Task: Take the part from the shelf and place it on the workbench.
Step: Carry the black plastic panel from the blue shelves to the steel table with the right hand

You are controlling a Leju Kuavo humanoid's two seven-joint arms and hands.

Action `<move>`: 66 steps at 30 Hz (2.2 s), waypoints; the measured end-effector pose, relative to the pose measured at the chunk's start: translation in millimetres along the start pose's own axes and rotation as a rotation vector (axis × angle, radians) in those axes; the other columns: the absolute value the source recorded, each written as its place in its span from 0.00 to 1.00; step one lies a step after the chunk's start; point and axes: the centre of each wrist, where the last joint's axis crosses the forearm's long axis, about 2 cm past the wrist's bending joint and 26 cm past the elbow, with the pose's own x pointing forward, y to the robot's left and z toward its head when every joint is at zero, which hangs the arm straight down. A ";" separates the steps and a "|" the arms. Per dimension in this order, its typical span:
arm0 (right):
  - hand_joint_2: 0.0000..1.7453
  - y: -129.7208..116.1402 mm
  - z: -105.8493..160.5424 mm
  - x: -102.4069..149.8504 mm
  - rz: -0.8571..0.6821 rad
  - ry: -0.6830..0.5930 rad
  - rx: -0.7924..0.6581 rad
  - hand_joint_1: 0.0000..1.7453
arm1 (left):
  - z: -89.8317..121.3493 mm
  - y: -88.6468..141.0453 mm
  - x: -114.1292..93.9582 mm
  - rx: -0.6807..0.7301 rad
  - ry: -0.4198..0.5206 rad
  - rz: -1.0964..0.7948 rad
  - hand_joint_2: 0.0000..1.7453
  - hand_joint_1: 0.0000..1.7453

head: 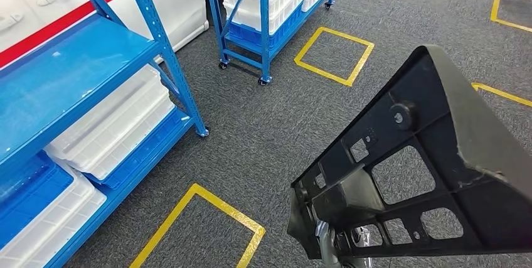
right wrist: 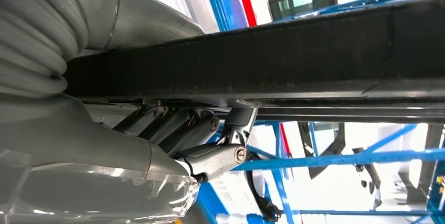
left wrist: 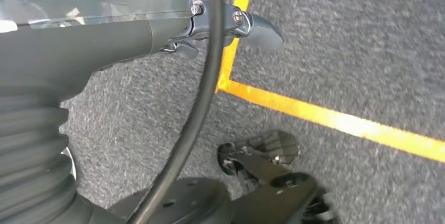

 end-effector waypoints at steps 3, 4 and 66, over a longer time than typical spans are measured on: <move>1.00 0.3 0.0 0.0 0.000 0.003 -0.002 1.00 | 1.0 -0.7 -2.1 -0.002 0.006 -0.001 1.00 0.00; 1.00 0.3 0.0 0.0 0.001 0.004 -0.003 1.00 | 1.3 -0.9 -2.7 -0.003 0.007 -0.001 1.00 0.00; 1.00 -0.6 0.7 -0.7 0.001 0.021 -0.015 1.00 | 2.3 -4.8 -2.4 -0.014 0.012 -0.011 1.00 0.00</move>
